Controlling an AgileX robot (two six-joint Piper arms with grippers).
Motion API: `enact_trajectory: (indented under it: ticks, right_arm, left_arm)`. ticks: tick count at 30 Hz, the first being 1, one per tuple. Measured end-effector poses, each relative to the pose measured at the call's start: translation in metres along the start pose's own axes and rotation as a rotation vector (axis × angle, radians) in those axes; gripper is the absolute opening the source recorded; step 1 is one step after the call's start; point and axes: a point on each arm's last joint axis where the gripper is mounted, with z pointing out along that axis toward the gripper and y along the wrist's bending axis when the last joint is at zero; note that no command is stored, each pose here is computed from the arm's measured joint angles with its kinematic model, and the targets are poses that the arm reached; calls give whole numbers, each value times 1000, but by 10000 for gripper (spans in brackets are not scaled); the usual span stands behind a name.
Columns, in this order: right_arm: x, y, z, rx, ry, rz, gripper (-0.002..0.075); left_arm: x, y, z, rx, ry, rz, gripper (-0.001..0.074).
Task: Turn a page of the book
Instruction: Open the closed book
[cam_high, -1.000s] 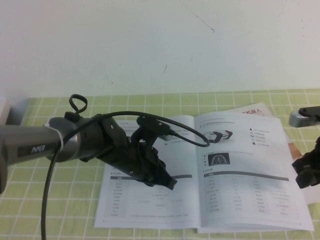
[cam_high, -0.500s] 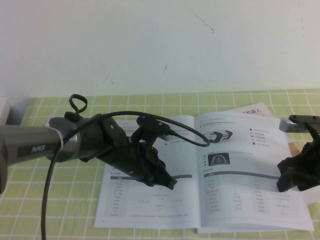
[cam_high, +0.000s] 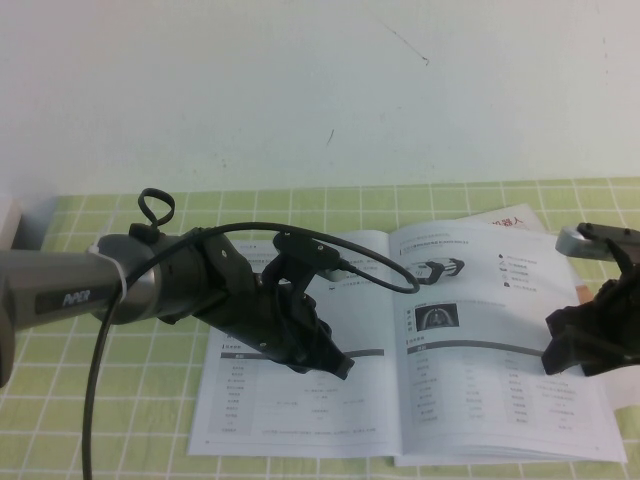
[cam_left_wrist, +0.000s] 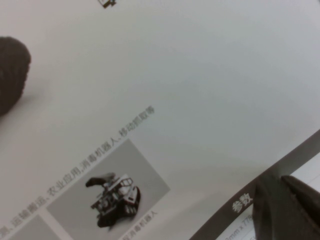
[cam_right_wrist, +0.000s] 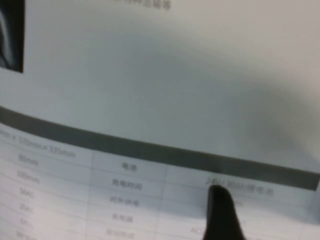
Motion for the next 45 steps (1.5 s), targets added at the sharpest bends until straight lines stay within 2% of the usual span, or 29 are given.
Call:
enact_trajectory:
  ticks: [7, 15, 27, 39, 45]
  right_arm:
    - [-2, 3, 0, -34, -22, 12, 408]
    - [4, -5, 0, 57, 45, -18, 398]
    - [4, -6, 0, 65, 43, -11, 388]
    - [1, -6, 6, 26, 48, 13, 389]
    - [-3, -1, 9, -70, 10, -7, 389]
  left_arm:
    - [0, 0, 0, 1, 1, 0, -4]
    - [0, 0, 0, 1, 1, 3, -4]
    - [0, 0, 0, 1, 1, 1, -4]
    - [0, 0, 0, 1, 1, 1, -4]
    - [0, 0, 0, -1, 4, 8, -4]
